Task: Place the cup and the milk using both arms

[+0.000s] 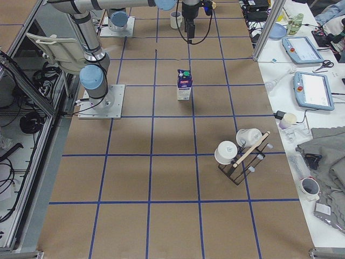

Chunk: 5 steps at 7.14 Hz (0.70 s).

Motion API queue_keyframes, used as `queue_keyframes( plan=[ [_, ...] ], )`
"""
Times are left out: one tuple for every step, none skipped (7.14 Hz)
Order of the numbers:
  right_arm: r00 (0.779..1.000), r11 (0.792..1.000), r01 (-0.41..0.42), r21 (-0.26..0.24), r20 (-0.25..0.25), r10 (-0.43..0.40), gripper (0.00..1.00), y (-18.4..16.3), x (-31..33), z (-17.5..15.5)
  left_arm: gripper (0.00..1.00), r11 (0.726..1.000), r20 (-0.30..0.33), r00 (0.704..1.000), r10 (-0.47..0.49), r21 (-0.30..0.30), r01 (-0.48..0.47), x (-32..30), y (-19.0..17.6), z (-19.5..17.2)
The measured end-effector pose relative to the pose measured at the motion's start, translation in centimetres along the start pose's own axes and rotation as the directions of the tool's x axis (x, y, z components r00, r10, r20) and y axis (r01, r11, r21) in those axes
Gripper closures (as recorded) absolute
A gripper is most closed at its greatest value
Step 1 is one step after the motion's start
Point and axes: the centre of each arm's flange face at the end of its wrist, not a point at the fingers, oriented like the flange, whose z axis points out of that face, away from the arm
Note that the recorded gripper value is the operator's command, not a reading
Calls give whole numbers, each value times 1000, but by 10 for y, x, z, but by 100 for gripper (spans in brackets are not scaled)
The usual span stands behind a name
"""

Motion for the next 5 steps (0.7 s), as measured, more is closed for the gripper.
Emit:
queue_keyframes(
  plan=[
    [1000,1000,0,0,0,0,0,0,0,0,0,1000,-2,1000,-3,-29,3,-1,-1,16],
    [1000,1000,0,0,0,0,0,0,0,0,0,998,-3,1000,-5,-59,5,-2,-4,31],
    [1000,1000,0,0,0,0,0,0,0,0,0,996,-4,1000,-8,-86,7,-2,-9,44],
    [1000,1000,0,0,0,0,0,1,0,0,5,994,-6,1000,-12,-113,11,-3,-12,57],
    [1000,1000,-1,0,0,1,0,1,0,-1,41,991,-7,1000,-14,-136,13,-3,-14,68]
  ],
)
